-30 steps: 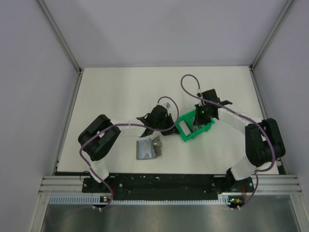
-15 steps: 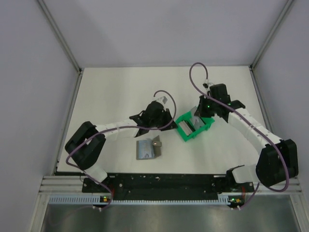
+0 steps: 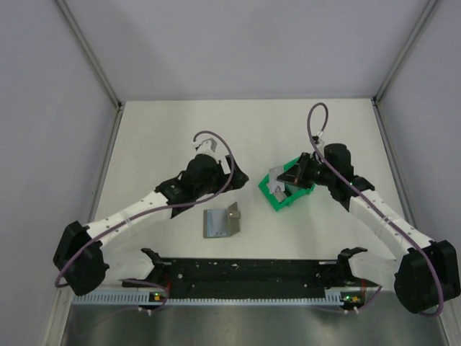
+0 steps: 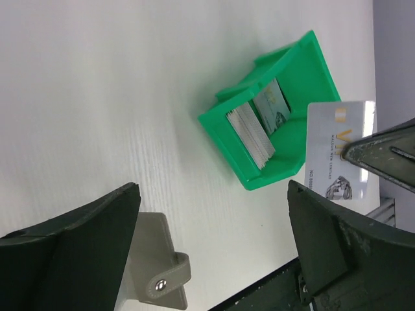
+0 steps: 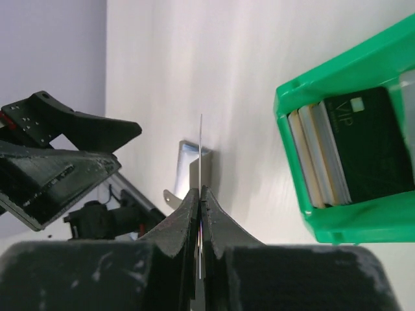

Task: Put the credit cards into the card holder
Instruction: Insert the credit card into the card holder.

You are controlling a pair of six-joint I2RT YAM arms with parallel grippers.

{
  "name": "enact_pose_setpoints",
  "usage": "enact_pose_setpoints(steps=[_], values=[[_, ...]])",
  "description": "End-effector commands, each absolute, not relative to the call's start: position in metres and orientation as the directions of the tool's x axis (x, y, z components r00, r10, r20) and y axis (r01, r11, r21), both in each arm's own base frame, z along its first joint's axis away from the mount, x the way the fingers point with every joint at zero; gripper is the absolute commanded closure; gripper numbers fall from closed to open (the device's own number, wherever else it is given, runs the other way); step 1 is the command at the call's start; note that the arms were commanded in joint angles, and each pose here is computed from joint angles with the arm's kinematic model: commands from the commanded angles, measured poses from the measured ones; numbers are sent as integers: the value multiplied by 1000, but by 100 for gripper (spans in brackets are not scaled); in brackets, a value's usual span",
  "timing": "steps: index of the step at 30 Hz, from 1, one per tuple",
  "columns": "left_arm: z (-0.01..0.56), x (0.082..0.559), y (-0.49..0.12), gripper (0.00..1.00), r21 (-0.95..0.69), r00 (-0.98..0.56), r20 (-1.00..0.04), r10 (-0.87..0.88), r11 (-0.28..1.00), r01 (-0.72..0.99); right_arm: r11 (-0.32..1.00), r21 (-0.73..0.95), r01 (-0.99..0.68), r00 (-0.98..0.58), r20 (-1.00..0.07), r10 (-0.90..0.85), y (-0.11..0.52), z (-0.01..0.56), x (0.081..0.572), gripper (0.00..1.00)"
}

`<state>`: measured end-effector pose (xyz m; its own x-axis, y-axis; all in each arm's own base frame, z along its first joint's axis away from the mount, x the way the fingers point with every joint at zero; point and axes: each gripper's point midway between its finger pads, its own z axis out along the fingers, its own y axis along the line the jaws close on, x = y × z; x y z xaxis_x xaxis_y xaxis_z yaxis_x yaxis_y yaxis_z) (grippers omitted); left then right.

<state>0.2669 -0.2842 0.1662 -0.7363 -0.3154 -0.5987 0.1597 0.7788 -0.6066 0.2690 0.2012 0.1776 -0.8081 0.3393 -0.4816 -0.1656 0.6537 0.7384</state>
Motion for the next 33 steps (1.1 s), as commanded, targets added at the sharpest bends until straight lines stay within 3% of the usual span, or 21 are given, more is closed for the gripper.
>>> enact_pose_setpoints(steps=[1,4,8,14,20,33], values=[[164,266,-233,2,-550,-679,-634,-369,833,61,457,871,-179,-807,-396,438,222,213,265,100],[158,261,-203,2,-540,-667,-627,-403,842,-1,438,882,-173,-836,-367,408,243,209,255,100],[136,246,-163,2,-519,-658,-610,-442,850,-89,566,801,-194,-870,-407,277,281,186,236,100],[102,222,-110,2,-467,-645,-563,-517,843,-269,675,668,-314,-836,-531,137,340,179,213,100],[84,212,-93,2,-454,-638,-494,-590,801,-390,749,527,-401,-810,-586,-21,395,157,183,100],[69,203,-73,2,-430,-616,-423,-664,746,-508,828,327,-455,-723,-679,-129,438,116,163,100]])
